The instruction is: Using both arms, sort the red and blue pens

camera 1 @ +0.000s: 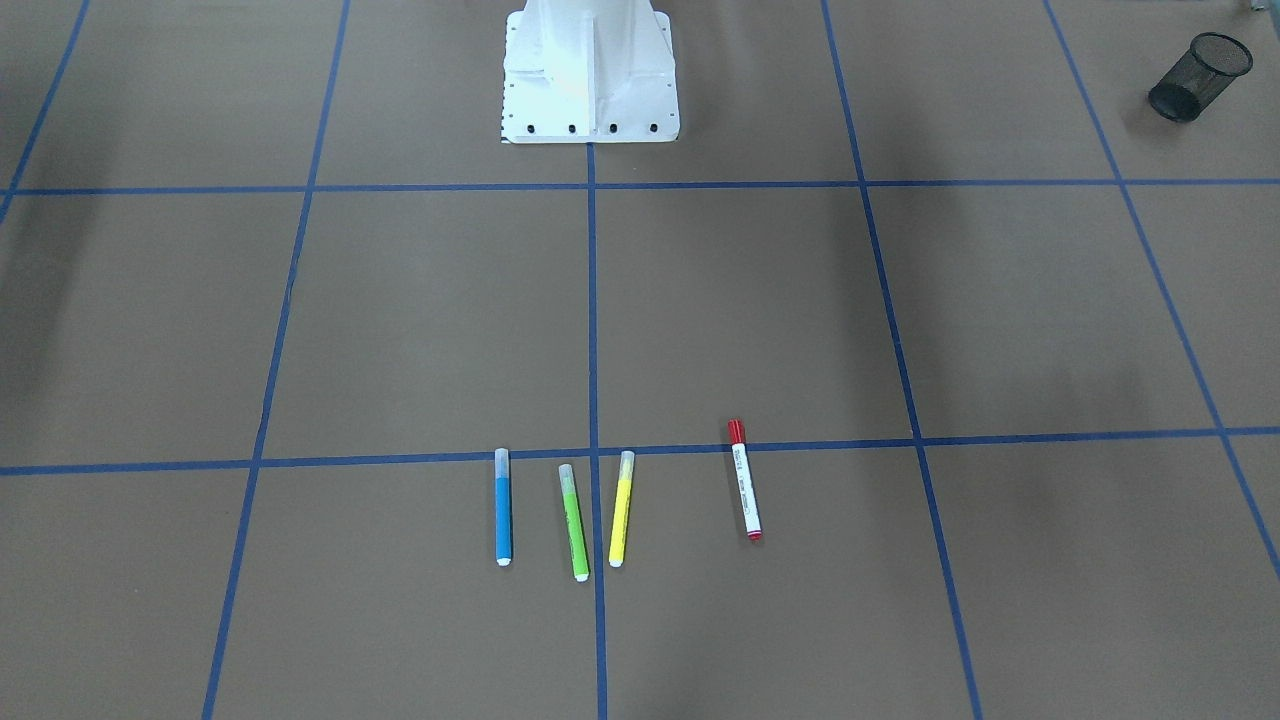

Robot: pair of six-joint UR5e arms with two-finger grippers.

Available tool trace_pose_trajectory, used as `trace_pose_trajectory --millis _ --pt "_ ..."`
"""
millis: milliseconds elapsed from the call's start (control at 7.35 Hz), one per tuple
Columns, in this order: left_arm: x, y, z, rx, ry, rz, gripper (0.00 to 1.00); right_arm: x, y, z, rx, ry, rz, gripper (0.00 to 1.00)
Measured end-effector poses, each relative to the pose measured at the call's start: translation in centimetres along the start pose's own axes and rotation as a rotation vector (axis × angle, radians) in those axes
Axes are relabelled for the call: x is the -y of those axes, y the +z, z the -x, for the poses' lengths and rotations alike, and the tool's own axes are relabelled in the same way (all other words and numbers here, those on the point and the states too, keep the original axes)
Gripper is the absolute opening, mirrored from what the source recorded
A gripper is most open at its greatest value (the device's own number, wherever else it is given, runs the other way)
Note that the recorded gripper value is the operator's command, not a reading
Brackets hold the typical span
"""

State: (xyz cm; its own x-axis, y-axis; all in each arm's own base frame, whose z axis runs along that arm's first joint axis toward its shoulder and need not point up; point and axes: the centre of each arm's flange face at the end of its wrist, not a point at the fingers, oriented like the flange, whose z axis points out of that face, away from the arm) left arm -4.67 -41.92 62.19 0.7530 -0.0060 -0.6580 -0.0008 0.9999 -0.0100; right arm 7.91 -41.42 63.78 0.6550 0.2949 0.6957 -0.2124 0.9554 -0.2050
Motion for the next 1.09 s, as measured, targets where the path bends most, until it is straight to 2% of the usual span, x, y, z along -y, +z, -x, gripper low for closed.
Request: trace_pose_trajectory --millis 1089 --pt "0.19 -0.56 -0.61 -0.005 0.011 -0.011 1.0 0.4 -0.51 0.58 -0.002 -0.001 -0.012 1.0"
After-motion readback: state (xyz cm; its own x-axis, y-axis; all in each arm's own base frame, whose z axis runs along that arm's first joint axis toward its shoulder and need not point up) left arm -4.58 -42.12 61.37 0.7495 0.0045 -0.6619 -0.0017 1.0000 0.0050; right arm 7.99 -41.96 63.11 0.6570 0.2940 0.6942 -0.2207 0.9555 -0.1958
